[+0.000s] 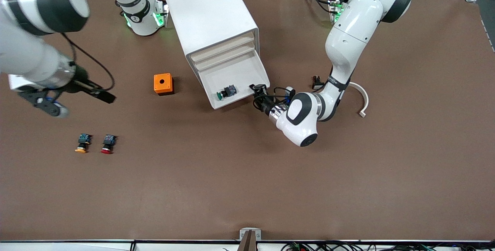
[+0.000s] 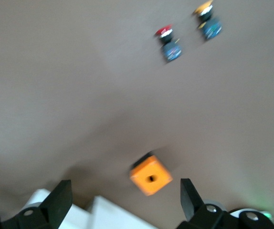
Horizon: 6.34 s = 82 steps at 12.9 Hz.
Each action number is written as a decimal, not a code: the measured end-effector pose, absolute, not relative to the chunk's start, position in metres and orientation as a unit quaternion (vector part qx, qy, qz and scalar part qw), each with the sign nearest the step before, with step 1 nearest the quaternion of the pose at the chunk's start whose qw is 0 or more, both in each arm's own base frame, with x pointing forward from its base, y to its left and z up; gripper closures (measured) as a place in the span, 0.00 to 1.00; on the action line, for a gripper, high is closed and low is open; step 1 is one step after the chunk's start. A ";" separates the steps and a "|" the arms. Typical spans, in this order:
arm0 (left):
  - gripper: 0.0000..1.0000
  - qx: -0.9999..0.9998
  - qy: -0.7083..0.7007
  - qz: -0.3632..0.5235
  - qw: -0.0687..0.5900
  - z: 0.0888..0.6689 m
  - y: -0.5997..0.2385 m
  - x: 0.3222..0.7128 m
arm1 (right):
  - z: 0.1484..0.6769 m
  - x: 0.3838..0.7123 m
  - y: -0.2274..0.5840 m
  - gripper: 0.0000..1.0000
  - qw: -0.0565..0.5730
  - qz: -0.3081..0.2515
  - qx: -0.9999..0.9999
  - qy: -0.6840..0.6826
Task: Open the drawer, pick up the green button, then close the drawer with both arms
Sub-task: 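Grasp the green button in the drawer with the right gripper, then place the green button beside the red button while the left gripper pushes drawer, then release the green button and raise the right gripper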
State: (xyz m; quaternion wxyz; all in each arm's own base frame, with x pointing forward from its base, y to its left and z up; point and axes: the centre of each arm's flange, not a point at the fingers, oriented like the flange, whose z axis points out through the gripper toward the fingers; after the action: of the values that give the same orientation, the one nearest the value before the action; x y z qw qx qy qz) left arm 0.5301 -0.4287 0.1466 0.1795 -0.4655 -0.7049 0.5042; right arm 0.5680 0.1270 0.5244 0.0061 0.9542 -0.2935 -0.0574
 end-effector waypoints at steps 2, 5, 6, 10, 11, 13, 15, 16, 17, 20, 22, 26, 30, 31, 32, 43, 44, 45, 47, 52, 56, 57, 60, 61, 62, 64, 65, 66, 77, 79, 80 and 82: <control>0.41 -0.467 -0.709 0.501 0.170 0.148 -0.428 0.535 | 0.505 0.556 0.189 0.00 -0.003 -0.044 0.941 -0.334; 0.05 -0.470 -0.727 0.481 0.137 0.171 -0.408 0.566 | 0.464 0.529 0.274 0.00 -0.009 -0.029 0.923 -0.385; 0.00 -0.469 -0.739 0.468 0.120 0.187 -0.391 0.583 | 0.446 0.522 0.298 0.00 -0.008 -0.028 0.916 -0.400; 0.00 -0.460 -0.775 0.429 0.061 0.254 -0.311 0.642 | 0.368 0.501 0.375 0.00 -0.007 -0.021 0.892 -0.451; 0.00 -0.463 -0.779 0.419 0.051 0.272 -0.294 0.651 | 0.350 0.496 0.388 0.00 -0.005 -0.021 0.887 -0.460; 0.00 -0.496 -0.785 0.369 0.050 0.305 -0.274 0.656 | 0.322 0.490 0.404 0.00 0.000 -0.021 0.879 -0.476; 0.00 -0.525 -0.788 0.316 0.057 0.328 -0.265 0.655 | 0.308 0.485 0.412 0.00 0.006 -0.022 0.873 -0.488; 0.00 -0.537 -0.788 0.297 0.056 0.337 -0.259 0.656 | 0.306 0.482 0.415 0.00 0.008 -0.022 0.869 -0.494; 0.00 -0.549 -0.783 0.287 0.054 0.344 -0.252 0.657 | 0.305 0.479 0.418 0.00 0.009 -0.023 0.867 -0.498; 0.00 -0.572 -0.763 0.295 0.060 0.357 -0.241 0.652 | 0.300 0.463 0.435 0.00 0.014 -0.023 0.861 -0.508; 0.00 -0.578 -0.760 0.292 0.048 0.377 -0.240 0.651 | 0.292 0.454 0.444 0.00 0.021 -0.024 0.860 -0.508; 0.00 -0.579 -0.765 0.279 0.038 0.396 -0.229 0.652 | 0.272 0.443 0.453 0.00 0.036 -0.027 0.865 -0.500; 0.00 -0.603 -0.750 0.270 0.016 0.409 -0.210 0.658 | 0.271 0.442 0.454 0.33 0.037 -0.027 0.865 -0.500; 0.00 -0.622 -0.736 0.268 0.006 0.409 -0.209 0.659 | 0.271 0.442 0.454 0.45 0.037 -0.027 0.865 -0.499; 0.00 -0.638 -0.723 0.265 -0.004 0.409 -0.207 0.661 | 0.272 0.442 0.455 0.56 0.036 -0.027 0.865 -0.499; 0.00 -0.837 -0.519 0.147 -0.090 0.351 -0.302 0.665 | 0.396 0.571 0.331 0.59 0.032 -0.051 0.945 -0.321; 0.00 -0.864 -0.482 0.123 -0.081 0.337 -0.326 0.658 | 0.400 0.589 0.295 0.59 0.025 -0.052 0.957 -0.284; 0.00 -0.885 -0.447 0.103 -0.076 0.326 -0.348 0.650 | 0.401 0.605 0.261 0.59 0.020 -0.053 0.968 -0.246; 0.00 -0.919 -0.378 0.088 -0.073 0.307 -0.385 0.633 | 0.396 0.630 0.190 0.59 0.011 -0.057 0.982 -0.178; 0.00 -0.973 -0.206 0.082 -0.067 0.266 -0.478 0.568 | 0.330 0.643 0.074 0.59 -0.007 -0.026 0.995 -0.093; 0.00 -0.982 -0.156 0.082 -0.061 0.240 -0.531 0.518 | 0.254 0.611 0.060 0.59 -0.007 0.006 0.999 -0.052; 0.00 -0.984 -0.147 0.085 -0.057 0.235 -0.539 0.507 | 0.245 0.606 0.052 0.59 -0.007 0.012 0.999 -0.044; 0.00 -0.986 -0.130 0.094 -0.046 0.223 -0.554 0.481 | 0.232 0.601 0.029 0.59 -0.005 0.012 0.999 -0.040; 0.00 -0.986 -0.128 0.097 -0.046 0.222 -0.559 0.474 | 0.230 0.601 0.025 0.59 -0.005 0.010 0.999 -0.043; 0.00 -0.985 -0.131 0.103 -0.047 0.221 -0.565 0.467 | 0.226 0.600 0.023 0.59 -0.004 0.008 0.999 -0.044; 0.00 -0.982 -0.138 0.117 -0.048 0.218 -0.576 0.451 | 0.213 0.599 0.021 0.59 -0.003 0.004 0.999 -0.045; 0.00 -0.981 -0.141 0.126 -0.048 0.216 -0.583 0.441 | 0.207 0.598 0.021 0.59 -0.002 0.001 0.999 -0.046; 0.00 -0.979 -0.145 0.135 -0.048 0.214 -0.590 0.429 | 0.201 0.597 0.021 0.59 -0.002 -0.002 0.999 -0.045; 0.00 -0.964 -0.198 0.175 -0.040 0.212 -0.620 0.380 | 0.213 0.607 0.026 0.00 -0.003 -0.028 0.999 -0.043; 0.00 -0.962 -0.207 0.171 -0.045 0.215 -0.614 0.392 | 0.260 0.617 0.023 0.00 -0.006 -0.052 0.998 -0.046; 0.00 -0.961 -0.216 0.168 -0.050 0.219 -0.607 0.404 | 0.290 0.621 0.017 0.00 -0.009 -0.059 0.997 -0.049; 0.00 -0.956 -0.243 0.151 -0.062 0.235 -0.580 0.447 | 0.352 0.627 0.006 0.00 -0.013 -0.077 0.996 -0.053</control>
State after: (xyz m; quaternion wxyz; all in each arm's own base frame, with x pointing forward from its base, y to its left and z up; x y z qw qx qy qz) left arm 0.4473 -0.5800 0.2345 -0.0620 -0.9562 -0.2427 0.1513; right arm 0.6272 0.0064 0.3520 -0.0128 0.9956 -0.0525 -0.0766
